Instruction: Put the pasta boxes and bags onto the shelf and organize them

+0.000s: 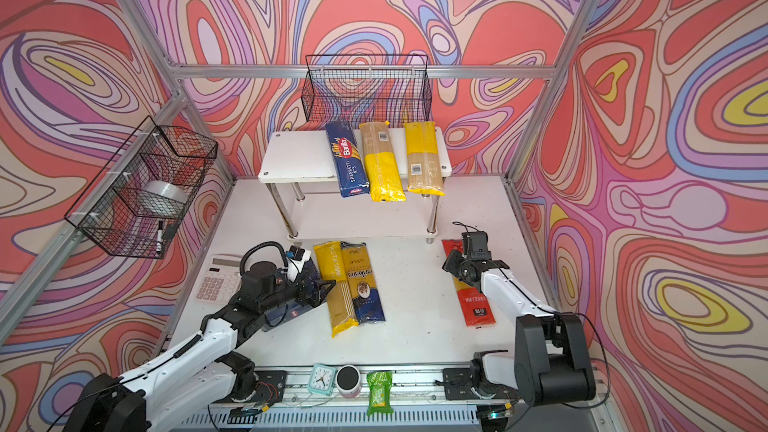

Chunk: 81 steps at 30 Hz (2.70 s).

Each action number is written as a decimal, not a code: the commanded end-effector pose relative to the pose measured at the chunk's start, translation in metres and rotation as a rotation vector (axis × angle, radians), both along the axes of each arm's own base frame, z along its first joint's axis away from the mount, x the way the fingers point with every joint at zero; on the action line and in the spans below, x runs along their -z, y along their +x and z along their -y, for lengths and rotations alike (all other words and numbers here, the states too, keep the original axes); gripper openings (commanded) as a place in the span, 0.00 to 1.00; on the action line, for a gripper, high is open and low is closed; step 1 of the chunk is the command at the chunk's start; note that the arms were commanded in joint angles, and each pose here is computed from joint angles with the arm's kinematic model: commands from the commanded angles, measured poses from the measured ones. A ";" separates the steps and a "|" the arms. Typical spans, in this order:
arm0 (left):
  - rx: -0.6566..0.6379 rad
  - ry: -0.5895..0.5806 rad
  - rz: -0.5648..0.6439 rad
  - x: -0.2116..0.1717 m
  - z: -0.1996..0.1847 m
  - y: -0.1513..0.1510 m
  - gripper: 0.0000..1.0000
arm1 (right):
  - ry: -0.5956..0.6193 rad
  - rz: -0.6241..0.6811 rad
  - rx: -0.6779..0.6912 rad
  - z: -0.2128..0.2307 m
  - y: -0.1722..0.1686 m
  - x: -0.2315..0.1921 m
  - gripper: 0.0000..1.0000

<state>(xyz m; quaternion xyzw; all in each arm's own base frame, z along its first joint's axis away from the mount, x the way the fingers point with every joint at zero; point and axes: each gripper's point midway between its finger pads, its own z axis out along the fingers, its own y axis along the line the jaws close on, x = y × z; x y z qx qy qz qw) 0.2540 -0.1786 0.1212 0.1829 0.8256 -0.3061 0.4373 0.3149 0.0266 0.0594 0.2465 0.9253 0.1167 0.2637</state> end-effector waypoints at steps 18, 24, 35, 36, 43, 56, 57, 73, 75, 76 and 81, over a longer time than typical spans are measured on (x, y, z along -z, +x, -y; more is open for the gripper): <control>0.018 0.005 0.008 0.002 0.002 -0.002 1.00 | 0.204 -0.080 -0.020 -0.029 -0.047 0.026 0.63; 0.018 0.005 0.005 0.003 0.002 -0.002 1.00 | 0.242 -0.050 -0.069 -0.044 -0.052 0.014 0.63; 0.013 0.008 0.009 0.002 0.001 -0.003 1.00 | -0.139 -0.043 0.036 0.018 -0.018 -0.011 0.80; 0.014 0.007 0.010 0.001 0.001 -0.003 1.00 | -0.150 -0.050 0.039 0.021 -0.015 -0.010 0.80; 0.021 0.000 0.010 0.001 0.002 -0.003 1.00 | -0.115 -0.033 0.084 0.036 0.000 -0.014 0.86; 0.020 0.002 0.010 0.001 0.002 -0.003 1.00 | 0.124 -0.036 0.143 0.045 -0.012 0.011 0.89; 0.021 0.002 0.009 0.001 0.002 -0.004 1.00 | 0.139 -0.031 0.138 0.043 -0.014 0.011 0.89; 0.023 0.002 0.005 0.002 0.003 -0.002 1.00 | 0.195 -0.056 0.050 0.005 -0.051 -0.007 0.96; 0.021 0.003 0.006 0.002 0.003 -0.002 1.00 | 0.164 -0.074 0.044 0.008 -0.051 -0.007 0.96; 0.023 0.002 0.006 0.002 0.003 -0.002 1.00 | 0.144 -0.092 0.032 0.008 -0.050 -0.006 0.98; 0.023 0.004 0.006 0.002 0.003 -0.002 1.00 | 0.106 -0.152 -0.031 0.004 -0.044 0.002 0.98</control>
